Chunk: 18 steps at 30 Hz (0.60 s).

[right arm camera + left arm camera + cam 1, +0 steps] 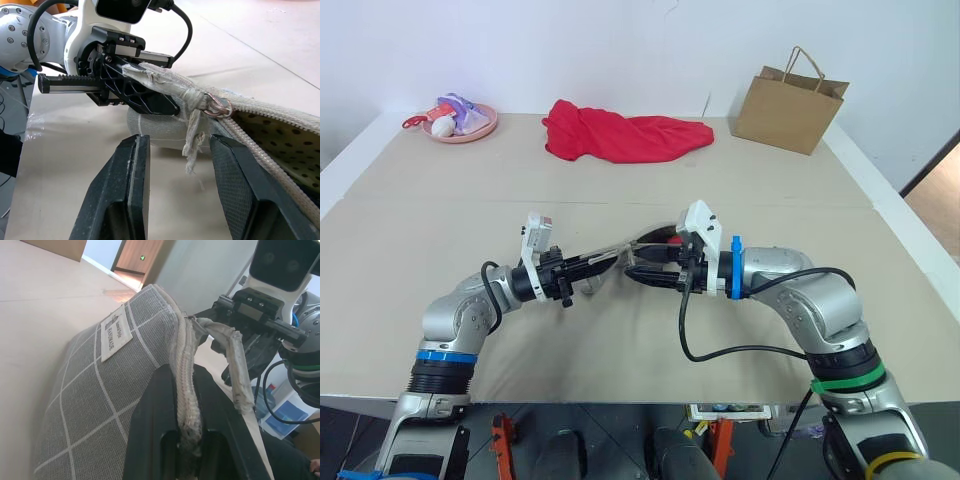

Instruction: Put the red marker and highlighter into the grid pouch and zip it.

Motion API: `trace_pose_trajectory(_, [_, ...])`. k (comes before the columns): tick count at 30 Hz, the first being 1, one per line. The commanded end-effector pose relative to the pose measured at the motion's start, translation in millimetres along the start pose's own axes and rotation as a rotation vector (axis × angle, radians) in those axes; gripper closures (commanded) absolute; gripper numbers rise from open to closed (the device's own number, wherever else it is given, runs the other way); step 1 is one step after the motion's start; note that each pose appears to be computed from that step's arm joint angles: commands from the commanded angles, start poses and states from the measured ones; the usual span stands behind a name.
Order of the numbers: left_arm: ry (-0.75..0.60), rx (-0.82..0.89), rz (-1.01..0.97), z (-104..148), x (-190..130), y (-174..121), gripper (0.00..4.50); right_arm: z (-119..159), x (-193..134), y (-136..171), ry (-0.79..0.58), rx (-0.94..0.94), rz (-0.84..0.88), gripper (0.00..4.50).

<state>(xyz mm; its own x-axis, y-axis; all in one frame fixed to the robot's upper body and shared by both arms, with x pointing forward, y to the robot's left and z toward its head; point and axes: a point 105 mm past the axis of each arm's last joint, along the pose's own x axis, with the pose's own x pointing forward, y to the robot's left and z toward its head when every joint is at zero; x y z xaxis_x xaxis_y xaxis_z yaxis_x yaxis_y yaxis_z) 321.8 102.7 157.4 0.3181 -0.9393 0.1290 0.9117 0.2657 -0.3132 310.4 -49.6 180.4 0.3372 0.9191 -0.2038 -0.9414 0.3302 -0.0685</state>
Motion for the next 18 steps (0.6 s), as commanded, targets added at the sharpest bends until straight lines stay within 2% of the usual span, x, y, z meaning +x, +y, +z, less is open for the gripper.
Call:
trace_pose_trajectory(1, [-0.009, 0.054, -0.007, 9.6, -0.5, -4.3, 4.5, 18.3, 1.8, -2.4, -0.053, -0.042, -0.009, 2.4])
trace_pose_trajectory(6, [-0.009, 0.053, -0.008, 8.9, 0.8, -4.8, 4.5, 20.9, 10.7, -5.8, -0.057, -0.038, -0.022, 2.4])
trace_pose_trajectory(8, [-0.01, 0.054, -0.009, 8.7, 1.3, -5.1, 4.5, 21.3, 12.5, -9.2, -0.058, -0.032, -0.039, 2.95])
trace_pose_trajectory(10, [-0.011, 0.054, -0.009, 8.5, 1.6, -5.2, 4.5, 21.1, 12.2, -12.8, -0.057, -0.027, -0.054, 3.7])
trace_pose_trajectory(11, [-0.011, 0.054, -0.008, 8.4, 1.5, -5.1, 4.5, 21.1, 11.8, -13.7, -0.058, -0.027, -0.057, 4.27])
trace_pose_trajectory(12, [-0.011, 0.055, -0.007, 8.0, 1.0, -5.1, 4.5, 21.2, 11.0, -14.4, -0.058, -0.029, -0.059, 4.48])
trace_pose_trajectory(18, [-0.015, 0.055, -0.002, 7.6, 1.2, -4.7, 4.5, 20.1, 8.5, -14.3, -0.053, -0.044, -0.053, 4.48])
